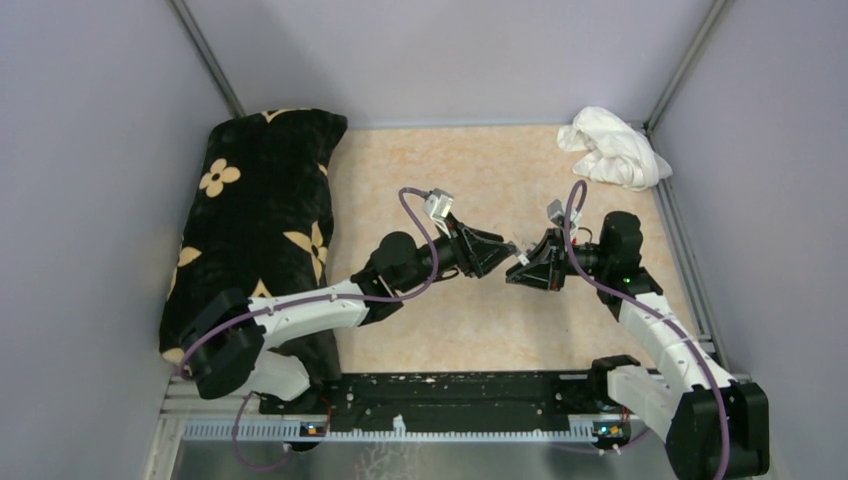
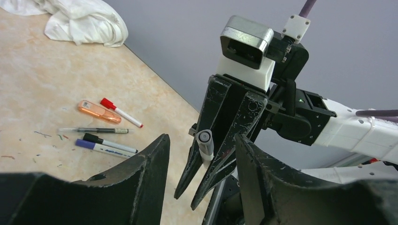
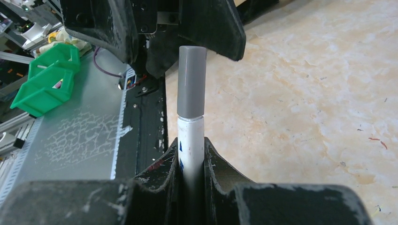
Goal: Insert the pens into the pen caps
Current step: Press the pen cap onto the pen.
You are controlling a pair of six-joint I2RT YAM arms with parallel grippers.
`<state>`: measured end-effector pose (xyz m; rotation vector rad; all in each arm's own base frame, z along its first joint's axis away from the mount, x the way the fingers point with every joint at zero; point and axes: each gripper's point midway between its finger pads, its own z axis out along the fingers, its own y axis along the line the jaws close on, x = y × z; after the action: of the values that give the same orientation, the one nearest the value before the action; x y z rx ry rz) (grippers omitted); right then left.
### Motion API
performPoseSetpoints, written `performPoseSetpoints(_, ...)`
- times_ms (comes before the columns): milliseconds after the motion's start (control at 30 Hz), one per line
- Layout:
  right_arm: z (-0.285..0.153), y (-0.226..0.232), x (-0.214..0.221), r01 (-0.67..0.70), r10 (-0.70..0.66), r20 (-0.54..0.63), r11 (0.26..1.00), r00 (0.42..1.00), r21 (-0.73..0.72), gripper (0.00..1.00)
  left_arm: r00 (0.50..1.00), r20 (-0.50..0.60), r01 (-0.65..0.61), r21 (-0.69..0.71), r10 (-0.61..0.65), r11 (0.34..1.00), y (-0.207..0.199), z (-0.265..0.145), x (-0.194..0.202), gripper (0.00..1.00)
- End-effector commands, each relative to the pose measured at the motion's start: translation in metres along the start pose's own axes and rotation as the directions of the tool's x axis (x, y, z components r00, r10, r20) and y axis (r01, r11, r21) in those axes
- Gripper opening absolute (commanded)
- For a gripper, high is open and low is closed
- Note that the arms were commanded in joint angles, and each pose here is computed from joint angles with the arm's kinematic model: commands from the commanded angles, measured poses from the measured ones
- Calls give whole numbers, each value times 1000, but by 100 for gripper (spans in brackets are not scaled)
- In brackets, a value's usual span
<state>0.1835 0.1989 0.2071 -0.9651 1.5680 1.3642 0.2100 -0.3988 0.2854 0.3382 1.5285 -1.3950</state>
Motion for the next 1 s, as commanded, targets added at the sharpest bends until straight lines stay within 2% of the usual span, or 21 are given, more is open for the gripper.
performPoseSetpoints(0,0,6,-21,100,-100,18,995,995,-24,0,1000,8,28,100,-29,995,-23,9,-10,57)
performPoseSetpoints(300,0,6,-21,100,-100,18,995,995,-25,0,998,-12,60,117,-59,991,-24,15,-4,46)
performPoseSetpoints(667,0,7,-21,102,-101,19,995,995,-25,0,998,-5,69,111,-69,991,-22,21,-5,43)
performPoseSetpoints(967,-1,8,-22,105,-104,20,994,994,-27,0,996,-19,84,115,-82,990,-22,25,-1,35)
